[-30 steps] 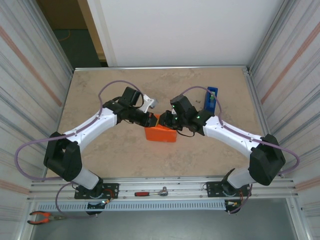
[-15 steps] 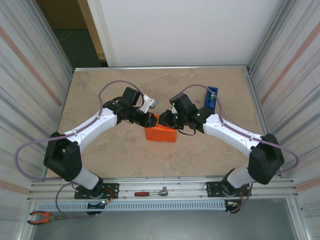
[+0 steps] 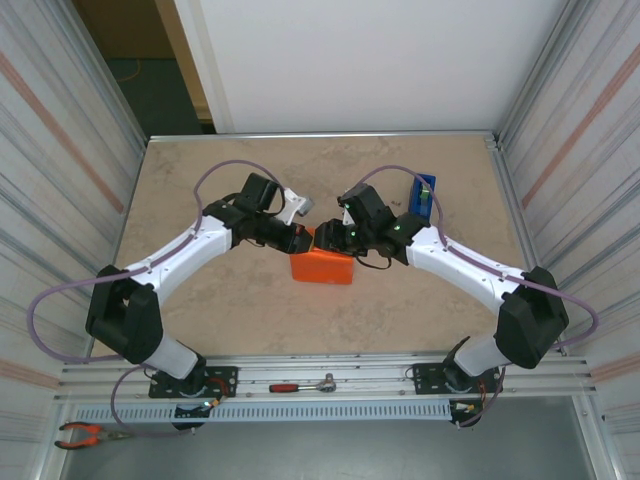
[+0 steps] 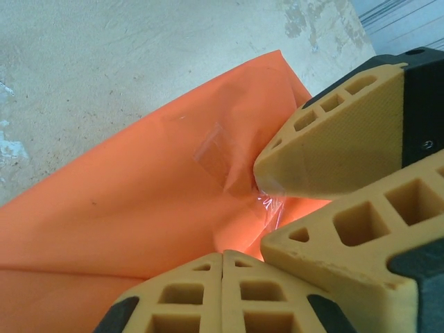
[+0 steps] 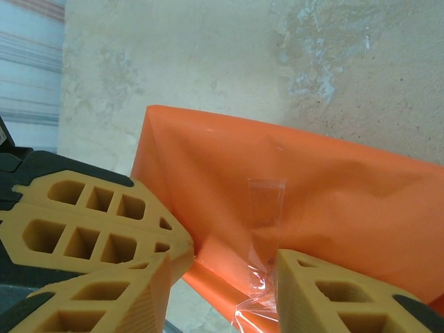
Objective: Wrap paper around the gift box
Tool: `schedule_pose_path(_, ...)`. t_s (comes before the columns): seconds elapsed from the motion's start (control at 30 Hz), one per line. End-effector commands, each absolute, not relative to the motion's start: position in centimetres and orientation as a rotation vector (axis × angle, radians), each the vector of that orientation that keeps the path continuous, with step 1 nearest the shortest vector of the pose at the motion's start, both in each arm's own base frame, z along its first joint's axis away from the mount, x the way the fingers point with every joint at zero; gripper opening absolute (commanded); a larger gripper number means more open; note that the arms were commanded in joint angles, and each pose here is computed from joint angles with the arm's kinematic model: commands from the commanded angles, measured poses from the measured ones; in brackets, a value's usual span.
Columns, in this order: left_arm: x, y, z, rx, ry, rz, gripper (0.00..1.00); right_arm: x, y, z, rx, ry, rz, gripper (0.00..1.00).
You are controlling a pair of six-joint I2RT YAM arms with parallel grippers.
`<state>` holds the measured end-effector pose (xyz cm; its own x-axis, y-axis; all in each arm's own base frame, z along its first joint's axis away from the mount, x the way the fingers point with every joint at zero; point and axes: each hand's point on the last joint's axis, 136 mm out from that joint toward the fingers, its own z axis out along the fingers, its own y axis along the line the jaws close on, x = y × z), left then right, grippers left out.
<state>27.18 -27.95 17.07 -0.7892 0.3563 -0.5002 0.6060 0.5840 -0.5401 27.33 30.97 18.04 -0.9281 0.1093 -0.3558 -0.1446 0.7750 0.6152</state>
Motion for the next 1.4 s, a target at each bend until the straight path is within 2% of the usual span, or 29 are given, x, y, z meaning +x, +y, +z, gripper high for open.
schedule_pose_path(0.0, 25.0, -27.3, 12.4, 0.824, 2.644, -0.965, 0.00, 25.3, 32.1, 16.7, -0.161, 2.670, 0.979, 0.47)
schedule_pose_path(0.3, 24.9, -27.4, 12.2, 0.827, 2.649, -0.967, 0.00, 24.4, 33.5, 17.5, -0.288, 2.613, 1.077, 0.49)
schedule_pose_path(0.57, 24.8, -27.4, 12.0, 0.832, 2.652, -0.964, 0.00, 24.9, 33.0, 17.3, -0.068, 2.595, 1.140, 0.45)
schedule_pose_path(0.87, 24.6, -27.4, 12.0, 0.837, 2.651, -0.963, 0.00, 25.2, 31.7, 17.4, 0.088, 2.681, 0.994, 0.42)
schedule_pose_path(1.37, 24.5, -27.5, 11.9, 0.841, 2.653, -0.964, 0.00, 25.9, 31.7, 18.9, 0.214, 2.699, 0.946, 0.51)
